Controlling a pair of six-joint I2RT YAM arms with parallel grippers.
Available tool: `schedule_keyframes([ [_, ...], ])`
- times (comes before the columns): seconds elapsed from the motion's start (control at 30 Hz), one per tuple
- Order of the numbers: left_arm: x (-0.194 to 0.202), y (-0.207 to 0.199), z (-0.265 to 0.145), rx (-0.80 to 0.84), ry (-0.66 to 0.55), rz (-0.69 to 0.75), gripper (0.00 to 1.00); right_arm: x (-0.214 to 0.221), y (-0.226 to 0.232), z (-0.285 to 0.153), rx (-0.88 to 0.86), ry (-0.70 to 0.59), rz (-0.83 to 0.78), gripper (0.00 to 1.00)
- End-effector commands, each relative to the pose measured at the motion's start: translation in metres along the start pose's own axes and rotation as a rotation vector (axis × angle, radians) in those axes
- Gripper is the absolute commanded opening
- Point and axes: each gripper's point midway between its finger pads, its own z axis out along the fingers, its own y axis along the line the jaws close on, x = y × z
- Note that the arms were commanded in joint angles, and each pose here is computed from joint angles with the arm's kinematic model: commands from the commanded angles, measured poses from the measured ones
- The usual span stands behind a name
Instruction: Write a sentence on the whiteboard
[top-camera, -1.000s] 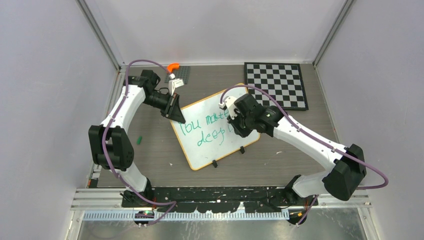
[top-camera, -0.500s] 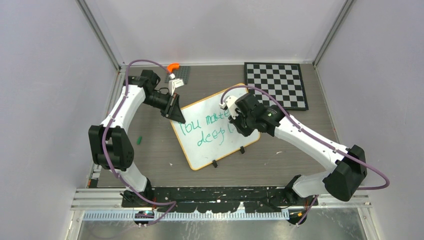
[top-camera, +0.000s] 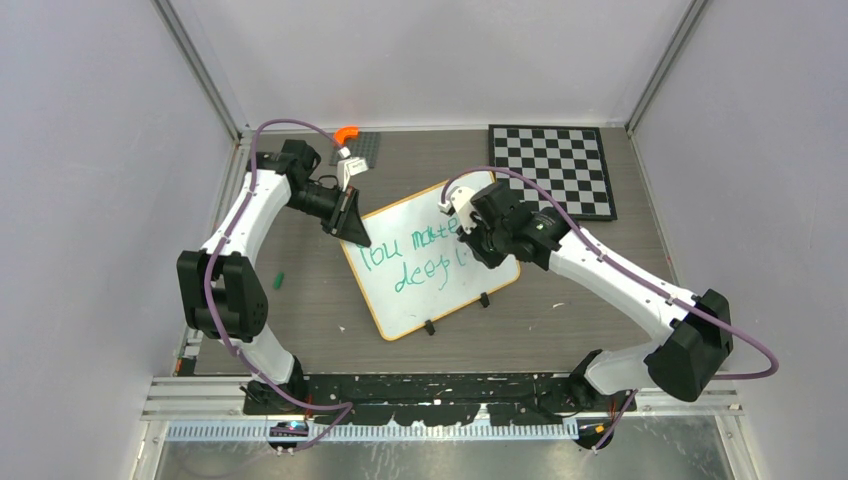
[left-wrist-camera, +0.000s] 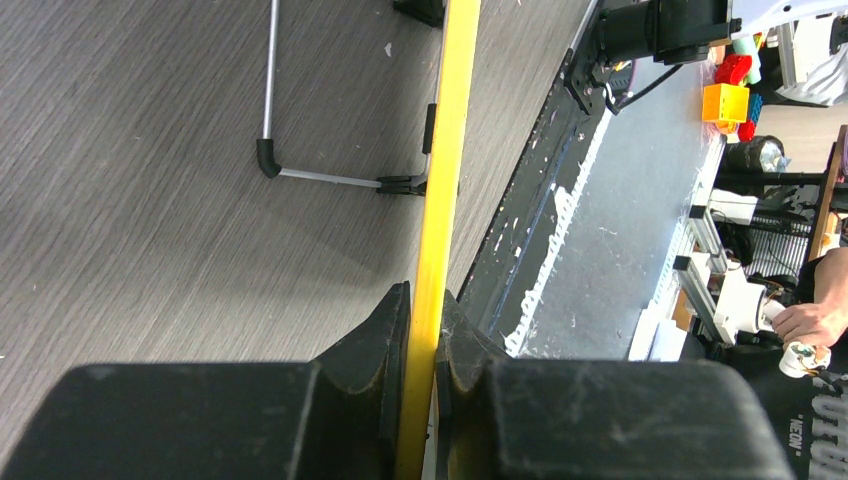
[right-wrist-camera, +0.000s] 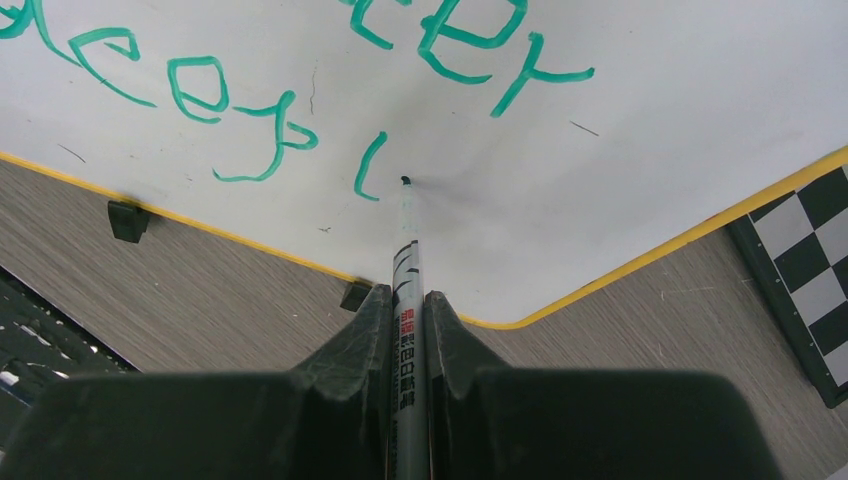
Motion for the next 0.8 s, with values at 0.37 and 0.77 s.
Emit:
schedule_keyframes([
  [0.37, -0.002, 0.01, 0.0, -0.05, 0.018, 0.012, 0.0, 0.007, -0.007, -0.002, 0.028, -0.013, -0.006, 0.0],
  [0.77, -0.001, 0.011, 0.001, -0.052, 0.023, 0.013, 0.0, -0.02, -0.025, -0.009, 0.084, -0.058, -0.022, 0.0],
])
